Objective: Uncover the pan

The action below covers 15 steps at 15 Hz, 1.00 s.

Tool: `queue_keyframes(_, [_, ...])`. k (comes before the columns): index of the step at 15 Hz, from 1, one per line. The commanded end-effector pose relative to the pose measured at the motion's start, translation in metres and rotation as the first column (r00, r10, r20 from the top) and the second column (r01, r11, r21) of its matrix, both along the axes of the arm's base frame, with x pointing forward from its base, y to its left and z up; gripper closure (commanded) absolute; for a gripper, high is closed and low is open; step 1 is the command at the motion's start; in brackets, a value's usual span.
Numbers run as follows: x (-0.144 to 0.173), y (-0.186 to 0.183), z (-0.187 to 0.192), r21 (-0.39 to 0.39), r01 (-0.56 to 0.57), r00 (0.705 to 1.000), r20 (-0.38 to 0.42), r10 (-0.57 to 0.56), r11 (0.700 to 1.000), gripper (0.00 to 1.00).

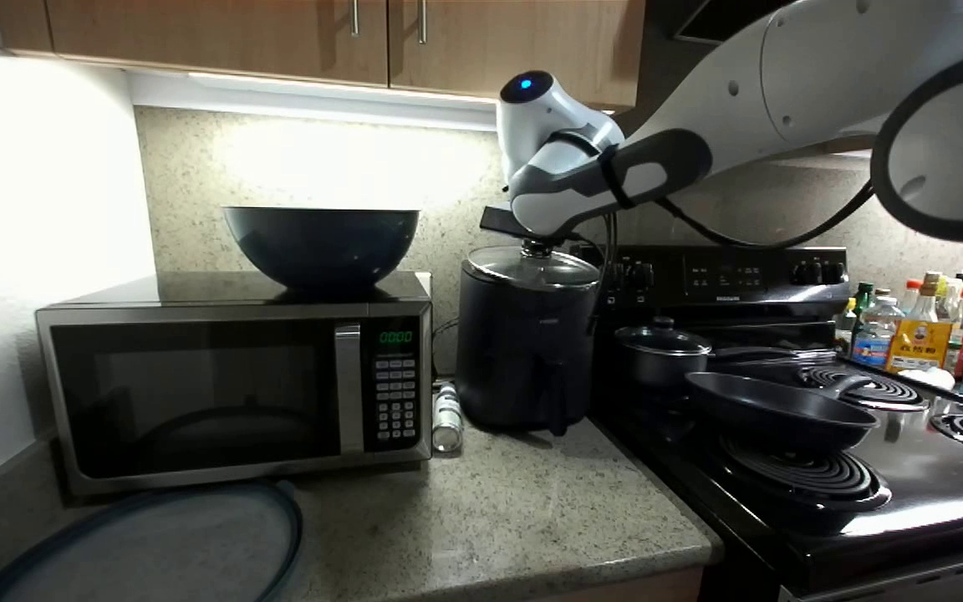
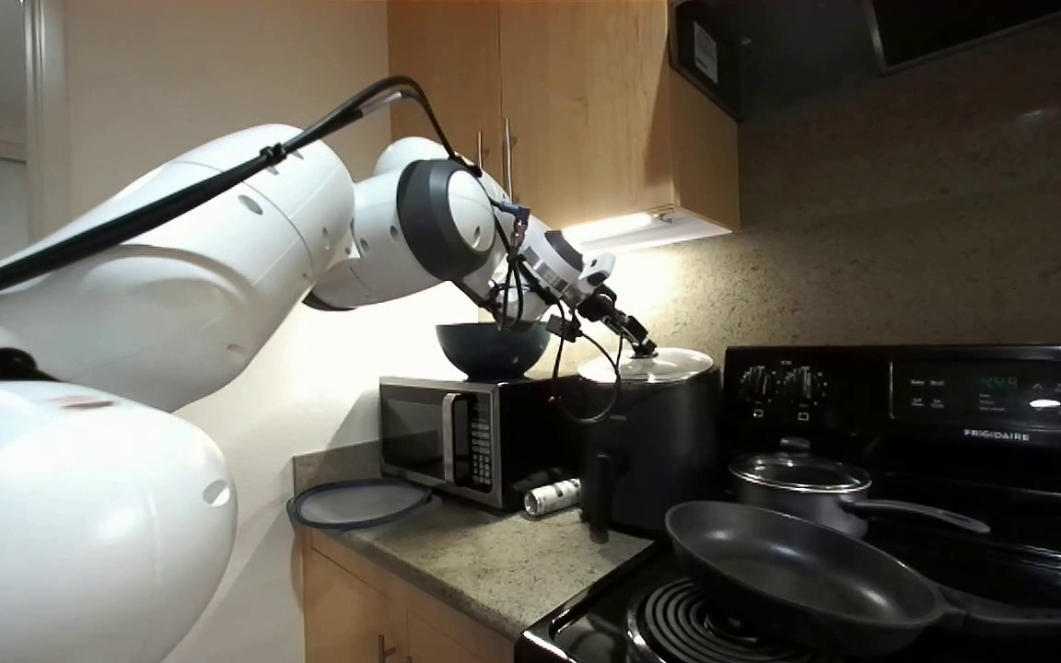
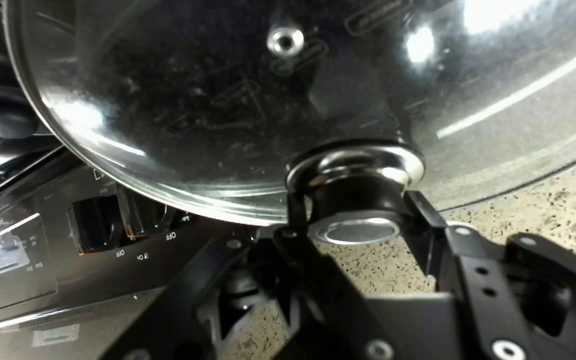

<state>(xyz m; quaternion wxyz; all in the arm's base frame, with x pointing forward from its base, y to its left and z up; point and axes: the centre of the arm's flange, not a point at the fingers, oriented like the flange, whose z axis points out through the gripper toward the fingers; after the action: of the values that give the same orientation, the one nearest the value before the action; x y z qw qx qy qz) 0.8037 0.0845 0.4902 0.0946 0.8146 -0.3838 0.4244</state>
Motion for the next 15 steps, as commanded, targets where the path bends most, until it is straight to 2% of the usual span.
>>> queue_keyframes(1, [0.042, 0.003, 0.008, -0.004, -0.016, 1.000, -0.021, 0.016, 1.000, 0.75])
queue_keyframes(7, [0.050, 0.006, 0.010, -0.007, -0.033, 0.998, -0.056, 0.032, 0.999, 0.75])
queue_keyframes(8, [0.049, 0.006, 0.012, -0.003, -0.033, 0.998, -0.058, 0.032, 0.999, 0.25])
queue_keyframes(9, [0.048, 0.006, 0.015, 0.002, -0.035, 0.998, -0.058, 0.036, 0.999, 0.24])
queue_keyframes(13, [0.048, 0.007, 0.021, 0.022, -0.043, 0.998, -0.035, 0.044, 0.999, 0.02])
queue_keyframes(15, [0.044, 0.007, 0.026, 0.029, -0.041, 0.999, -0.029, 0.042, 0.999, 0.00])
